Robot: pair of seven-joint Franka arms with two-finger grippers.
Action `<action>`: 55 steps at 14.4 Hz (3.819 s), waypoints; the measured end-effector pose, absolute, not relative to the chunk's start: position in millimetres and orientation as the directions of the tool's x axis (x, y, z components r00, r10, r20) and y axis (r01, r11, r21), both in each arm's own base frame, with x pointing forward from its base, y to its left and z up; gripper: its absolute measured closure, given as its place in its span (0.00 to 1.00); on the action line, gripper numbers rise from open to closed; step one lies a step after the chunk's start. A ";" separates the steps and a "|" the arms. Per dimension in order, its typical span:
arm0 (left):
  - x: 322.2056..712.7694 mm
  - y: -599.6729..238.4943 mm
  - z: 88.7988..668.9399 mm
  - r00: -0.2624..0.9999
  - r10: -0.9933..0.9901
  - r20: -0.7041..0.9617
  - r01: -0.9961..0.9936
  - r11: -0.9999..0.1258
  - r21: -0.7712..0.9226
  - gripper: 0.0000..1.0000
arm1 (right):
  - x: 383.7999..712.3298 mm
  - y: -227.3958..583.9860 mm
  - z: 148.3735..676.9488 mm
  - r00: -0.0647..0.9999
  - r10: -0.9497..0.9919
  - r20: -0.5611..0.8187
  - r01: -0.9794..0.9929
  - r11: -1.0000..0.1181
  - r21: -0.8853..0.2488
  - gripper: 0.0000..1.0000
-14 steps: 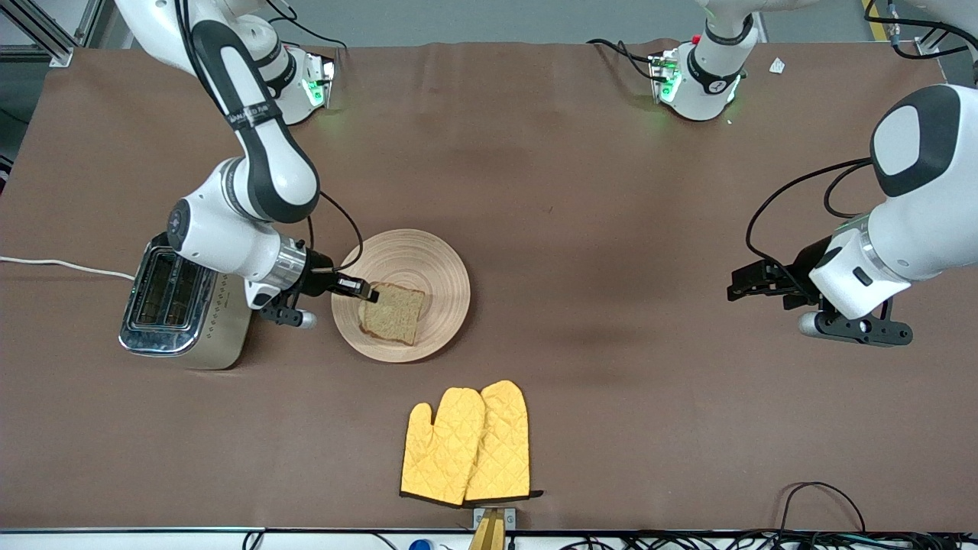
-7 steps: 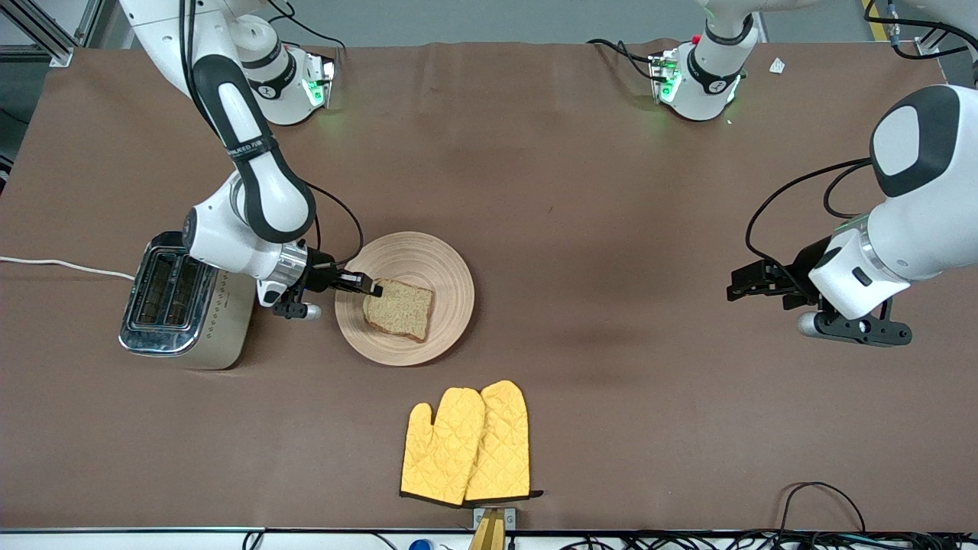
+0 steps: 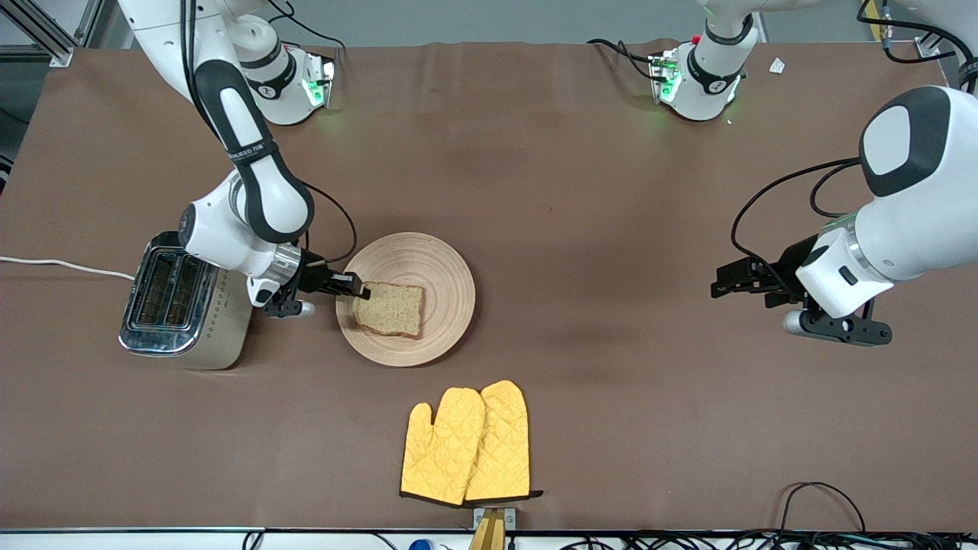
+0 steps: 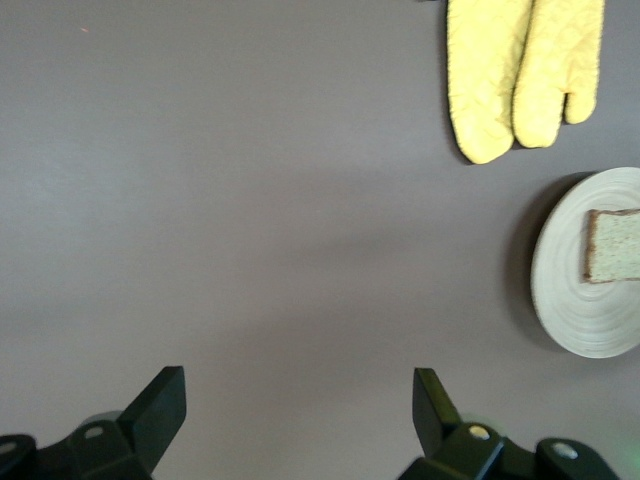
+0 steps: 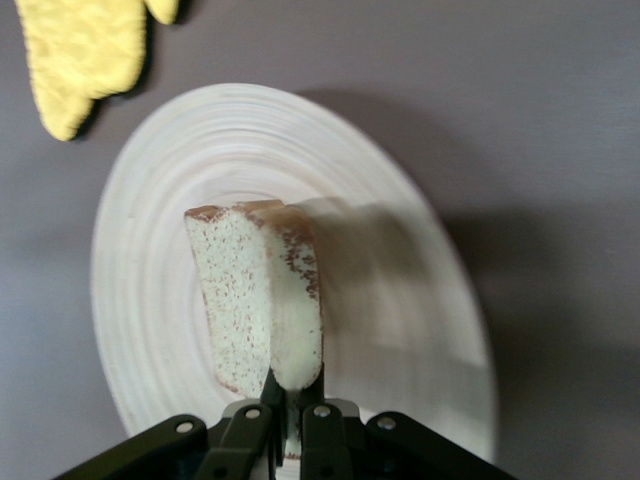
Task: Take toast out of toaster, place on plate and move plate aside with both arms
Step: 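Lower the toast onto the plate and open the right gripper, then withdraw the right gripper while the left gripper reaches the plate rim, then close the left gripper on the wooden plate rim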
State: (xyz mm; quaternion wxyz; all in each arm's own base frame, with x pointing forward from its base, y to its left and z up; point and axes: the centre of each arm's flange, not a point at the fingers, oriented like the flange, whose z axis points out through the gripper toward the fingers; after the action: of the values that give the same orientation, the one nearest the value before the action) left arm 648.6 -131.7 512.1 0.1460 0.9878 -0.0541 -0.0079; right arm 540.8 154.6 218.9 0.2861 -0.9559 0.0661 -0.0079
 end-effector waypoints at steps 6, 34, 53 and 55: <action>658.6 -157.5 471.0 0.993 -0.114 -0.037 -0.092 -0.925 0.368 0.00 | 538.7 130.9 212.4 0.988 -0.151 -0.030 -0.144 -0.840 -0.523 0.85; 600.9 -330.3 223.1 0.961 -0.119 -0.251 0.118 -0.643 0.757 0.02 | 525.5 -31.4 411.9 0.998 -0.058 0.014 -0.050 -0.940 -0.337 0.00; 567.0 -461.0 135.1 0.988 -0.132 -0.080 -0.016 -0.605 0.796 0.47 | 521.6 -37.9 633.7 0.993 -0.022 0.118 -0.034 -0.994 0.101 0.00; 568.5 -461.0 136.5 0.989 -0.128 -0.079 -0.015 -0.603 0.798 0.63 | 526.8 -36.6 633.5 0.991 -0.019 0.135 -0.033 -0.994 0.102 0.00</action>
State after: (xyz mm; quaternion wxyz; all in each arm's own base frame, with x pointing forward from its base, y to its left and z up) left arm 568.5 -461.0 136.5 0.4437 0.8930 -0.0400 -0.0640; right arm 526.8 -36.6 633.5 -0.0520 -0.9963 0.0129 -0.0672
